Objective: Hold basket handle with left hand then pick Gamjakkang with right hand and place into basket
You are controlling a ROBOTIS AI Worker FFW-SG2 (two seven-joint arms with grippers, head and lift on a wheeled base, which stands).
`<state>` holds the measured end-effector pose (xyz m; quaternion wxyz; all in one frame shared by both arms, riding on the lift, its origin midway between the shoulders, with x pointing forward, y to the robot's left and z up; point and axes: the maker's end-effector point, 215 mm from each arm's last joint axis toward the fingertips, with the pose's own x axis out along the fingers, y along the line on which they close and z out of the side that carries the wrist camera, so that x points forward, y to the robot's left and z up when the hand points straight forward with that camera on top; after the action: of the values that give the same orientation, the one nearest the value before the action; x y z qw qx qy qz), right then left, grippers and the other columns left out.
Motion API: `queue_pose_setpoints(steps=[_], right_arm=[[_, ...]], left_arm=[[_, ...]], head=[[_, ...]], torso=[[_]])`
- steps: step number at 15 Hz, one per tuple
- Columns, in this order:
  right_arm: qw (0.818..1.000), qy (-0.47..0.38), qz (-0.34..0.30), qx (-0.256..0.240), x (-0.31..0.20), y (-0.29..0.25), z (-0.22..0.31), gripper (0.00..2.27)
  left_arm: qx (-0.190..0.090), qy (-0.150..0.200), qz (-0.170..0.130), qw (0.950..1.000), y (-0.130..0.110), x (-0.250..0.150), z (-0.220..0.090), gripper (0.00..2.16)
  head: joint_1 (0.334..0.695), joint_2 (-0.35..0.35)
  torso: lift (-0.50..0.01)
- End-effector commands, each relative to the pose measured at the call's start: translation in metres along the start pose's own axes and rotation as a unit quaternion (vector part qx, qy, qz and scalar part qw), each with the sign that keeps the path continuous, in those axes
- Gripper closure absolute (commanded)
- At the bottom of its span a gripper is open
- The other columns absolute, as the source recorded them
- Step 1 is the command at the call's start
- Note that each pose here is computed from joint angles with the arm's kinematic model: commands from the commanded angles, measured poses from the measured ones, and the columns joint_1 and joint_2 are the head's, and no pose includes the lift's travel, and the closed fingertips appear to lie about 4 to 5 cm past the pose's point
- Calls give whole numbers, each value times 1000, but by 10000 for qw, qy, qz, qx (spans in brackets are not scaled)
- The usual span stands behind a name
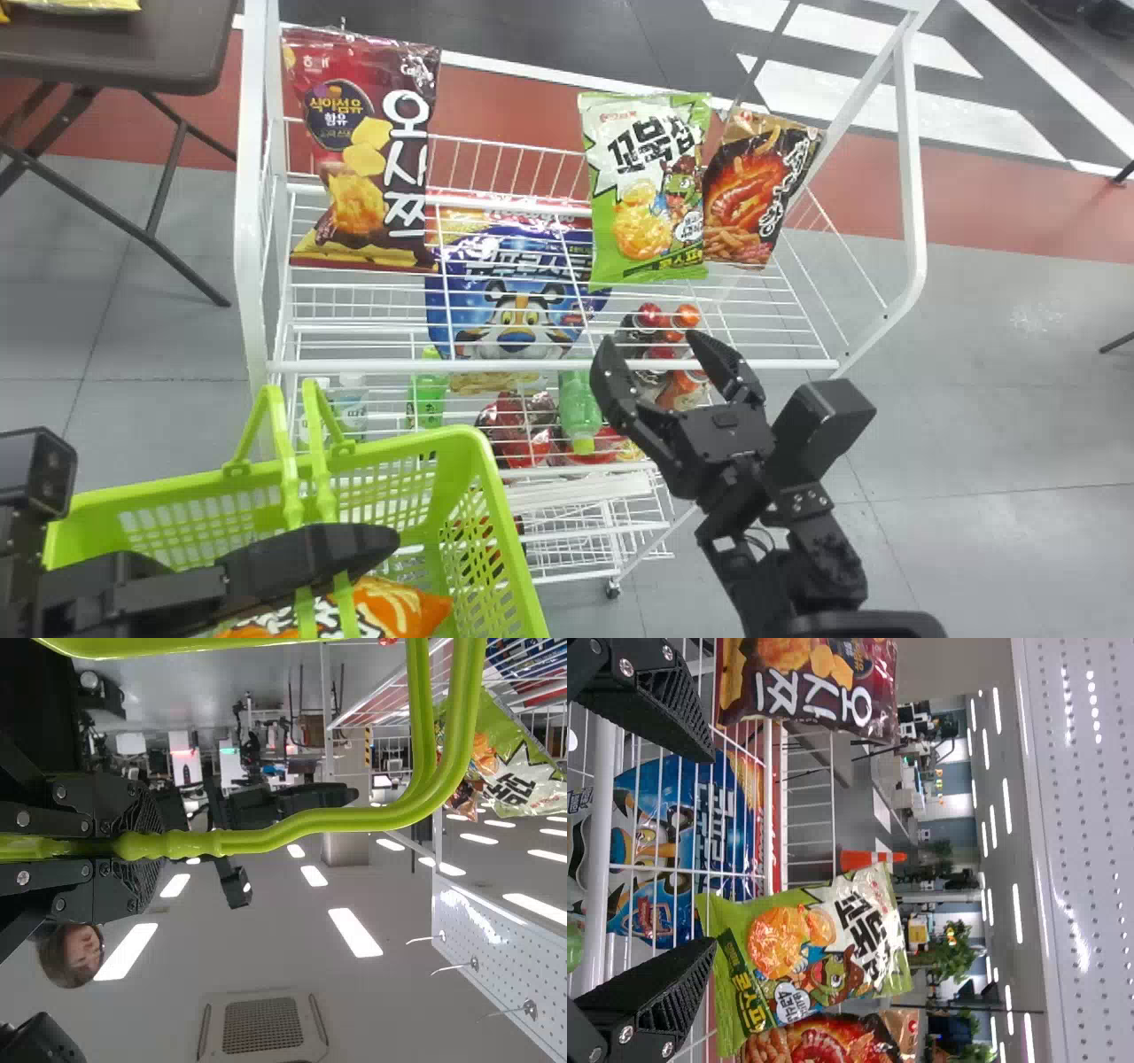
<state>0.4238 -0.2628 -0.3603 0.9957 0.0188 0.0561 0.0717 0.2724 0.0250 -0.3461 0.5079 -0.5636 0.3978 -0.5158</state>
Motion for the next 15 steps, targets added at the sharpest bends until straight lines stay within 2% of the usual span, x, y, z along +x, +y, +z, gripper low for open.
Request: queue_pose_setpoints(steps=[1, 15], right_arm=[[9997, -161, 154, -100, -10, 12, -2, 76], [9993, -125, 333, -74, -13, 22, -13, 76]], left_arm=[[2, -12, -6, 10000, 0, -1, 1, 2145], [-18, -57, -30, 10000, 0, -2, 4, 2145]], head=[[695, -350], [695, -350]], torso=[[-17], [-17]])
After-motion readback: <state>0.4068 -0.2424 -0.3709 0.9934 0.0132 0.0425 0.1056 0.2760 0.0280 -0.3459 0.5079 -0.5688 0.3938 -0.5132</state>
